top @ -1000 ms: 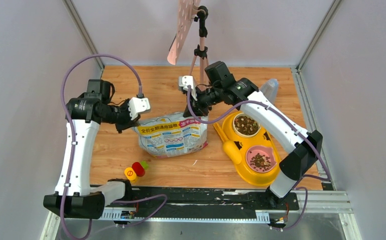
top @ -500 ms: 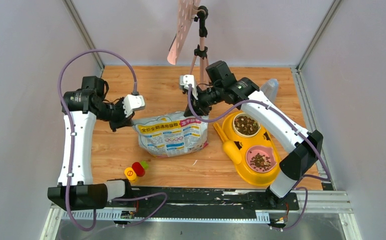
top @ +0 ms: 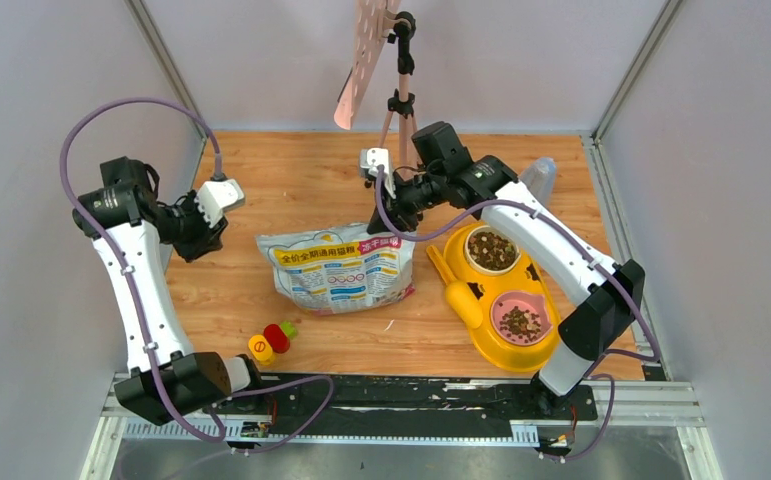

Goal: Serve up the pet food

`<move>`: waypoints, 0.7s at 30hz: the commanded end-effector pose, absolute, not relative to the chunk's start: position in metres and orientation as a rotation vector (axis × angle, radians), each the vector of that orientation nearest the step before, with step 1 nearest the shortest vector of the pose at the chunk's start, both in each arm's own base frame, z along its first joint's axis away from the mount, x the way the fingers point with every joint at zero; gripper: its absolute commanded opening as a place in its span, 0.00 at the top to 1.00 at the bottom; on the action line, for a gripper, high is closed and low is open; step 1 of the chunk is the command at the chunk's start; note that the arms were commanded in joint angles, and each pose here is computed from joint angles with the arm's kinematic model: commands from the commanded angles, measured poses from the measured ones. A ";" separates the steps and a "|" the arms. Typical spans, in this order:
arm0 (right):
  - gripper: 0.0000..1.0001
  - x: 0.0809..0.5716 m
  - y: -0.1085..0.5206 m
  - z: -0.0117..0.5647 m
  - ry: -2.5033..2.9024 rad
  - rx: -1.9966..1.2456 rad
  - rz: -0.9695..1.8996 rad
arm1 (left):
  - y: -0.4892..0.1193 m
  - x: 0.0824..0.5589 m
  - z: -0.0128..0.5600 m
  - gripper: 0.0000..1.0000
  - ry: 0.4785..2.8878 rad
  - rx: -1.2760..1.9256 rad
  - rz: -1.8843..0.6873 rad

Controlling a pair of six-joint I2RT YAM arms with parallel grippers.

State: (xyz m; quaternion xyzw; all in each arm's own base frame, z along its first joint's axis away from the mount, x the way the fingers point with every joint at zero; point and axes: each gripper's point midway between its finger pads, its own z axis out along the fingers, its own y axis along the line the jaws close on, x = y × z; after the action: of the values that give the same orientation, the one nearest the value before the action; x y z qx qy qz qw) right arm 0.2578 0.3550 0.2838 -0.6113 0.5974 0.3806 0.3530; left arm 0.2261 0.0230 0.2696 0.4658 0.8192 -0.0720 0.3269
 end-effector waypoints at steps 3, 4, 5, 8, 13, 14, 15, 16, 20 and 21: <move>0.99 0.265 0.344 0.330 1.485 -1.486 0.942 | 0.023 0.214 0.280 0.55 2.164 1.141 -0.139; 0.97 0.266 0.342 0.334 1.492 -1.470 0.937 | 0.017 0.216 0.288 0.52 2.110 1.127 -0.139; 0.95 0.267 0.340 0.341 1.504 -1.439 0.936 | 0.013 0.217 0.292 0.44 2.101 1.082 -0.149; 0.77 0.273 0.327 0.369 1.544 -1.312 0.967 | 0.011 0.236 0.317 0.34 2.030 0.932 -0.123; 0.38 0.293 0.286 0.394 1.651 -1.078 0.979 | 0.015 0.268 0.352 0.03 1.980 0.607 -0.150; 0.36 0.297 0.276 0.391 1.681 -1.039 0.976 | 0.009 0.269 0.358 0.01 1.964 0.557 -0.200; 0.35 0.300 0.268 0.389 1.703 -1.008 0.970 | 0.007 0.275 0.366 0.01 1.918 0.549 -0.211; 0.35 0.302 0.260 0.385 1.725 -0.979 0.962 | 0.004 0.277 0.369 0.00 1.915 0.496 -0.248; 0.34 0.312 0.225 0.371 1.815 -0.836 0.921 | 0.003 0.298 0.368 0.00 1.892 0.391 -0.275; 0.34 0.314 0.217 0.367 1.841 -0.791 0.918 | 0.005 0.303 0.367 0.00 1.887 0.382 -0.255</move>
State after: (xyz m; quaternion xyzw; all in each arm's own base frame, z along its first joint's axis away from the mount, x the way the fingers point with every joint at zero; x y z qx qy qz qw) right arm 0.3112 0.2386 0.3757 -0.3852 0.7115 0.3658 0.4601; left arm 0.2791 0.0108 0.3475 0.2191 0.8221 -0.0860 0.5184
